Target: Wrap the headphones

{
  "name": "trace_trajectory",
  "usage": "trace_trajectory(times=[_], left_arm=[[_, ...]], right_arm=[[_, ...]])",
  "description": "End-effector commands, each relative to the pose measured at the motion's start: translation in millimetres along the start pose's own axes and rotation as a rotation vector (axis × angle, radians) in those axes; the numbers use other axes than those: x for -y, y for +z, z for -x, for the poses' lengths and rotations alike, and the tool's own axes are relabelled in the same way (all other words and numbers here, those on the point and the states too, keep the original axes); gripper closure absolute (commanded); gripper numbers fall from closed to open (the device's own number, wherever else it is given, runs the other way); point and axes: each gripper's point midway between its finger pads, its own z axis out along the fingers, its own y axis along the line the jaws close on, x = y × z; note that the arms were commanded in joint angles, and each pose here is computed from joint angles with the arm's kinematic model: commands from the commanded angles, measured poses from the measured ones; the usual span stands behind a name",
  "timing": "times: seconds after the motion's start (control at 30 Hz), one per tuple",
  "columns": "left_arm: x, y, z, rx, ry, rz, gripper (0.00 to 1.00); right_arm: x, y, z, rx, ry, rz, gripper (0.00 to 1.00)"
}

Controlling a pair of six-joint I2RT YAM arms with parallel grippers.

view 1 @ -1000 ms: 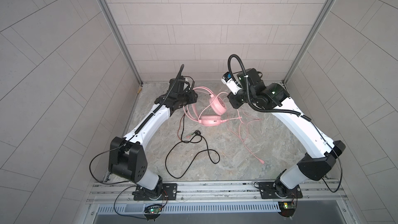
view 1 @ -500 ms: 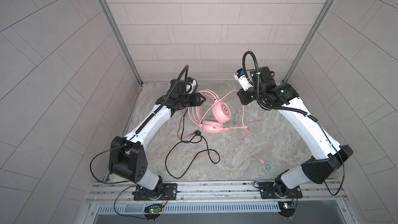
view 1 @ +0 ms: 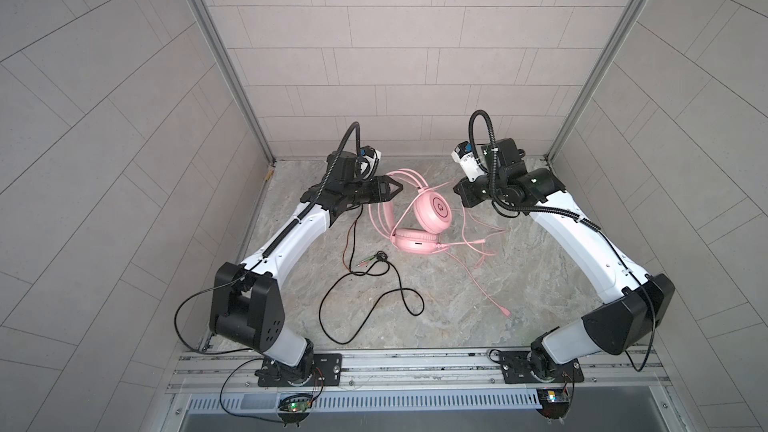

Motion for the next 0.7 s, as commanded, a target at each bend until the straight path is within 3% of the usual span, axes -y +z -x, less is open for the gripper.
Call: trace_trajectory(times=[0.0,0.23,0.4,0.67], left_arm=[[45,-20,19,0.052,0.024,-0.156,1.0],[63,-31,27,0.078,0.009,-0.202,1.0],[69,-37,30,0.076,-0.002,-0.203,1.0],[37,-42,14,-0.016,0.044,0.019,1.0]], right_arm=[[-9,-7,6,0.063,0.032,0.068,1.0],[-22,-4,7,0.116,0.057,0.149,0.92],[-33,2,9,0.155,0.085,0.224,0.79],[-28,-6,3,0.169,0.097,0.218,0.58]])
